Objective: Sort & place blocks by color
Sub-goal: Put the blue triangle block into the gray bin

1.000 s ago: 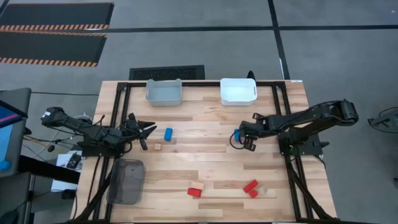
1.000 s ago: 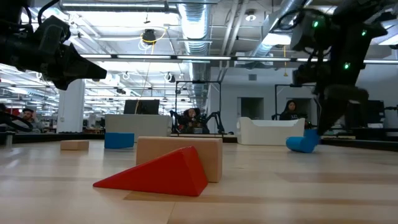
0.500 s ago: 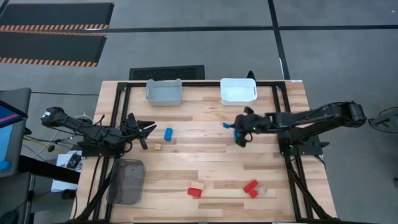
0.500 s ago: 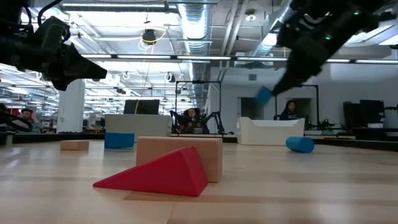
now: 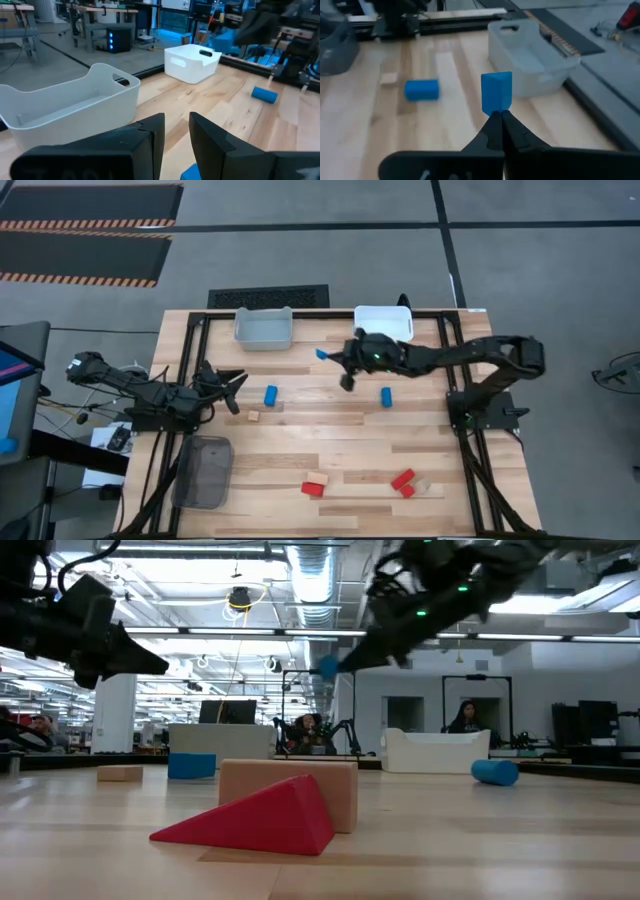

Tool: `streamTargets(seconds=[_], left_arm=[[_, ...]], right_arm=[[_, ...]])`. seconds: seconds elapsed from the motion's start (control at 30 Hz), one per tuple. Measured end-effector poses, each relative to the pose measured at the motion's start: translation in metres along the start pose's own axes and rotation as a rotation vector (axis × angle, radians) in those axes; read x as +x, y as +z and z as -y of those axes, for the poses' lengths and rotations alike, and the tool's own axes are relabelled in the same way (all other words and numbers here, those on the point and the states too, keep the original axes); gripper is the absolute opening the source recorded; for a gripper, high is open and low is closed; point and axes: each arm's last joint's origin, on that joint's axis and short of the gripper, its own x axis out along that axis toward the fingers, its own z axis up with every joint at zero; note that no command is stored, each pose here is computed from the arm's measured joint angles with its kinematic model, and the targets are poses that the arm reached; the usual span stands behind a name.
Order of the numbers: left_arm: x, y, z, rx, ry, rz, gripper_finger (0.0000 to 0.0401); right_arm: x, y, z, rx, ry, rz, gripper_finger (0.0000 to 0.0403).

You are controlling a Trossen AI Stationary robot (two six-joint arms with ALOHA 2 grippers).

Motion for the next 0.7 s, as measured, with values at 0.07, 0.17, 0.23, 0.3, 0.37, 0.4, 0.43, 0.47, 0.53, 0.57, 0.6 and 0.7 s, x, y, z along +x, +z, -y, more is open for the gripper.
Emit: streamTargets(seconds=[0.07,0.17,0.23,0.3,0.37,0.4,0.43,0.47,0.53,0.57,0.6,0.7], left_arm=[[0.0,0.0,0.0,-0.001,0.0,0.001,0.0079],[0.0,0.0,0.0,-0.021,0.011,0.004,0.0079],[0.0,0.0,0.0,-0.027,0.017,0.006,0.0079],[0.0,-0.001,0.0,-0.019,0.02,0.0,0.0079],[0.001,-0.002,0.0,-0.009,0.023,-0.01,0.0079],[0.001,-0.003,0.001,-0.006,0.026,-0.015,0.0079],[0.002,-0.004,0.001,-0.002,0.029,-0.023,0.0079],[0.002,-0.006,0.001,0.002,0.032,-0.032,0.0079],[0.004,-0.009,0.002,0.006,0.04,-0.048,0.0079],[0.004,-0.01,0.002,0.01,0.044,-0.057,0.0079],[0.005,-0.012,0.002,0.012,0.049,-0.066,0.0079],[0.006,-0.016,0.003,0.017,0.071,-0.085,0.0079]], right_arm=[[0.017,0.011,0.006,-0.016,0.005,0.017,0.0003],[0.042,0.026,0.016,-0.011,0.039,0.04,0.0004],[0.059,0.032,0.023,-0.004,0.065,0.044,0.0003],[0.075,0.037,0.03,0.002,0.061,0.03,0.0003],[0.09,0.043,0.037,0.007,0.047,0.013,0.0002],[0.097,0.044,0.04,0.01,0.042,-0.007,0.0002],[0.104,0.047,0.043,0.011,0.038,-0.018,0.0003],[0.111,0.049,0.046,0.01,0.035,-0.032,0.0003],[0.124,0.05,0.052,0.0,0.03,-0.072,0.0003],[0.13,0.051,0.054,0.0,0.029,-0.087,0.0003],[0.136,0.05,0.056,0.001,0.029,-0.113,0.0003],[0.151,0.05,0.06,-0.003,0.055,-0.152,0.0003]])
